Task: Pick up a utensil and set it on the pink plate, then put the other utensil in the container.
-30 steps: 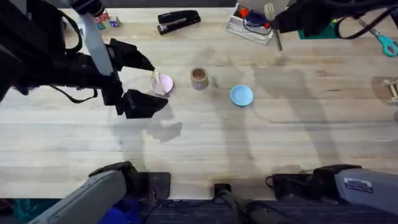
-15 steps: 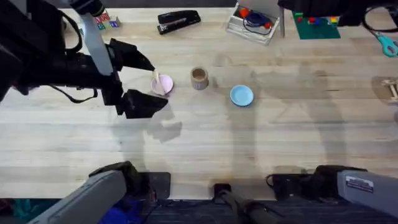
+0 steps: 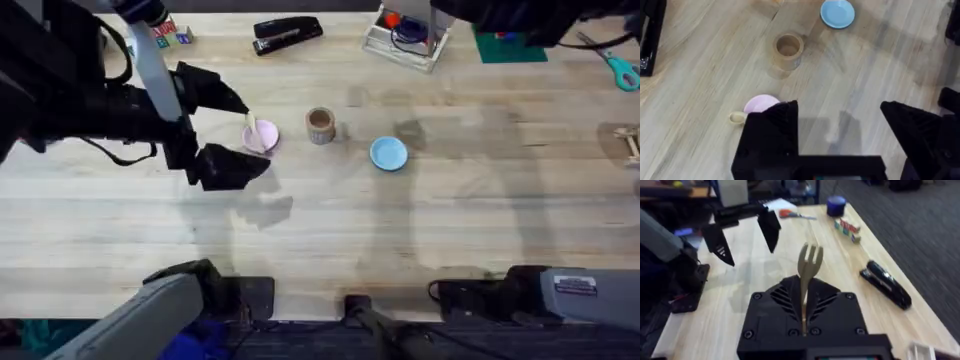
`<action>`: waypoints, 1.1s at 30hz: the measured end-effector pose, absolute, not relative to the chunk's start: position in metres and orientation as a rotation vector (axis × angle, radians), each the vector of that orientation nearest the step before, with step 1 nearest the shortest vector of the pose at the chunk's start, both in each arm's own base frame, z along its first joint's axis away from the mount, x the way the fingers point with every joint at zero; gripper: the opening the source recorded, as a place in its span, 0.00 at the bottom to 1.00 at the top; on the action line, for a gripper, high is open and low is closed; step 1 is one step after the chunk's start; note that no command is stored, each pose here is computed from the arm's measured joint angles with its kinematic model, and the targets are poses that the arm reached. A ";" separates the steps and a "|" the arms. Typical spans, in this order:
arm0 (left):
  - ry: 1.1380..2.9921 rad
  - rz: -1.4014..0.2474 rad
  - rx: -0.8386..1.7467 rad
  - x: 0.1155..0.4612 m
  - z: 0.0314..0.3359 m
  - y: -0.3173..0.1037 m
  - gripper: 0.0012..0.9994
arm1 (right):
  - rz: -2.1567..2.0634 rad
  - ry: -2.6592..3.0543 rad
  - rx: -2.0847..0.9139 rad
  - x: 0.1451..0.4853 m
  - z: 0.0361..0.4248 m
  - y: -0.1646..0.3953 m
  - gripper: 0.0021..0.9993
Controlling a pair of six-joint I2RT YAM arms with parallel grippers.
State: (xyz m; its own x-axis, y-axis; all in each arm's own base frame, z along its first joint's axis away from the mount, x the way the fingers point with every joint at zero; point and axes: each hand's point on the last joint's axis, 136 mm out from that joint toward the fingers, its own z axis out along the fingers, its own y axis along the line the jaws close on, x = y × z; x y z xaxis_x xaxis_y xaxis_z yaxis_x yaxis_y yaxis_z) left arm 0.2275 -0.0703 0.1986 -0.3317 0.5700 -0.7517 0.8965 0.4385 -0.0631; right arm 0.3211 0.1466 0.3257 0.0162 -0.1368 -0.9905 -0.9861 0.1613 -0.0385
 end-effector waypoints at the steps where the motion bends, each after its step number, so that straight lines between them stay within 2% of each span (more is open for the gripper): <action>1: 2.032 -0.634 1.228 0.227 0.199 -0.070 1.00 | 1.012 1.341 -1.197 0.322 0.325 0.147 0.03; 33: 2.030 -0.633 1.230 0.227 0.199 -0.070 1.00 | 1.127 1.174 -1.350 0.335 0.261 0.197 0.03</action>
State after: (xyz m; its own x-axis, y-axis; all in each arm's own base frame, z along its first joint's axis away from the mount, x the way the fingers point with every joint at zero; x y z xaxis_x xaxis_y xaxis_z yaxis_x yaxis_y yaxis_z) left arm 0.2274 -0.0703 0.1986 -0.3294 0.5711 -0.7519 0.8973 0.4372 -0.0610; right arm 0.3354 0.1974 0.2606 0.1012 -0.0822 -0.9915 -0.9940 -0.0494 -0.0973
